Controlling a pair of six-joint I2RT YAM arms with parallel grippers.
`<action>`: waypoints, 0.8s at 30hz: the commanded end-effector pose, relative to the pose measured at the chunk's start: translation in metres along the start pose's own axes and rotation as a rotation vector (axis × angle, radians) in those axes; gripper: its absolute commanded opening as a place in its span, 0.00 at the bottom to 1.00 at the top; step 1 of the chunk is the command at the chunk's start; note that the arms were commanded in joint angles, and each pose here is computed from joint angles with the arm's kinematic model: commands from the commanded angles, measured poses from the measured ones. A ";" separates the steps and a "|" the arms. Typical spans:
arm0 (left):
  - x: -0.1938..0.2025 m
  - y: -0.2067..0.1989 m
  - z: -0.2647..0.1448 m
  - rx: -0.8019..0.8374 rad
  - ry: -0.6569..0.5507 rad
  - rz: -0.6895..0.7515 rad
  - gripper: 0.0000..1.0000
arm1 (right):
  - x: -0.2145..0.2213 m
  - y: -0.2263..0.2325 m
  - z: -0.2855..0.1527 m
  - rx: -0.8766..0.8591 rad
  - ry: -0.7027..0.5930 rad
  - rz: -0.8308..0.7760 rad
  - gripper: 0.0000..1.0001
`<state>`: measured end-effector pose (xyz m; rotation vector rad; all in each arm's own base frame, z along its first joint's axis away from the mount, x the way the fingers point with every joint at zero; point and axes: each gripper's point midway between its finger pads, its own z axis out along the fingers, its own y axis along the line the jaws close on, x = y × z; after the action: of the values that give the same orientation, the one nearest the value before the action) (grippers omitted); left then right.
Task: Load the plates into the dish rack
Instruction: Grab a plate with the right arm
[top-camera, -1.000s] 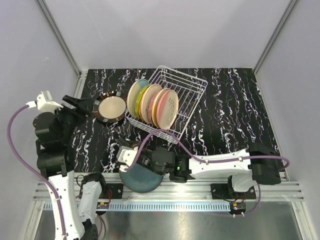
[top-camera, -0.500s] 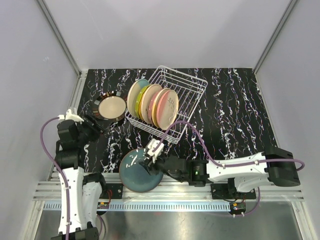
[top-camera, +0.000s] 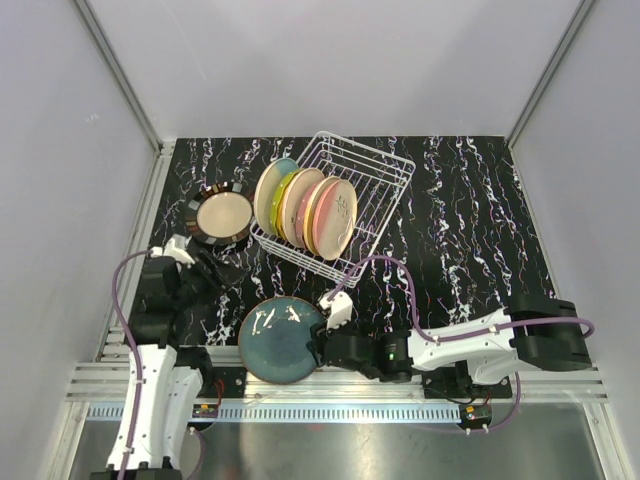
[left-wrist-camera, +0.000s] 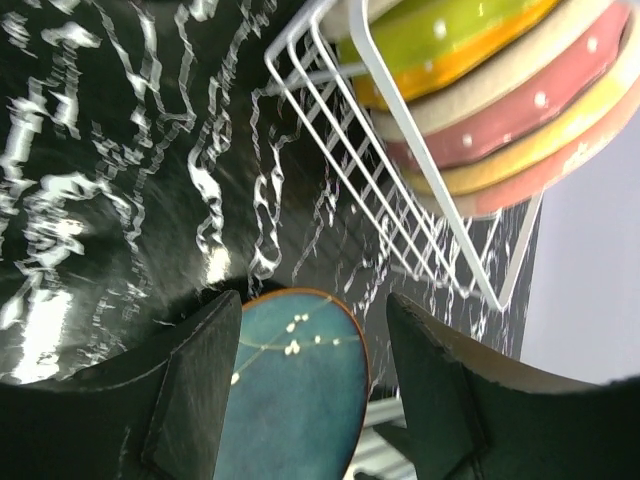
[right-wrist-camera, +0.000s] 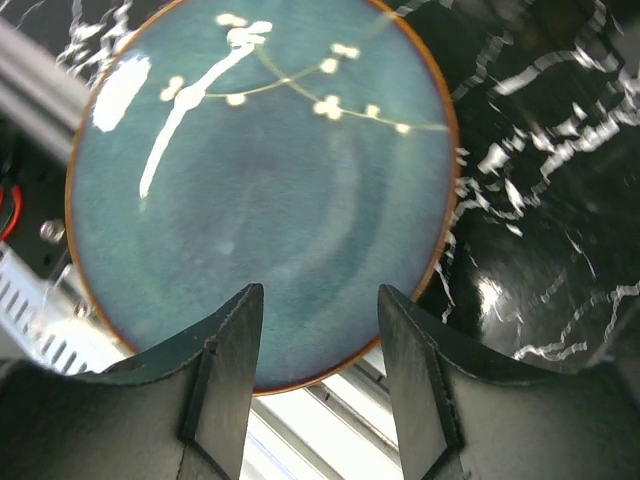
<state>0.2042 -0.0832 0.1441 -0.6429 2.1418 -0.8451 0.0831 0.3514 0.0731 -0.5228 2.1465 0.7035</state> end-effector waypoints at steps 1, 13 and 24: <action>0.003 -0.002 0.010 -0.010 0.015 0.020 0.62 | -0.008 -0.011 0.001 0.120 -0.064 0.231 0.57; 0.034 0.019 0.029 -0.094 0.058 0.032 0.62 | 0.013 -0.027 0.003 0.193 -0.044 0.467 0.60; 0.052 0.033 0.039 -0.130 0.095 0.037 0.63 | 0.022 -0.016 0.024 0.108 -0.064 0.716 0.55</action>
<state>0.1860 -0.1106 0.0741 -0.6343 2.3543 -0.7433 0.0876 0.3313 0.0270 0.1838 2.3383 0.7712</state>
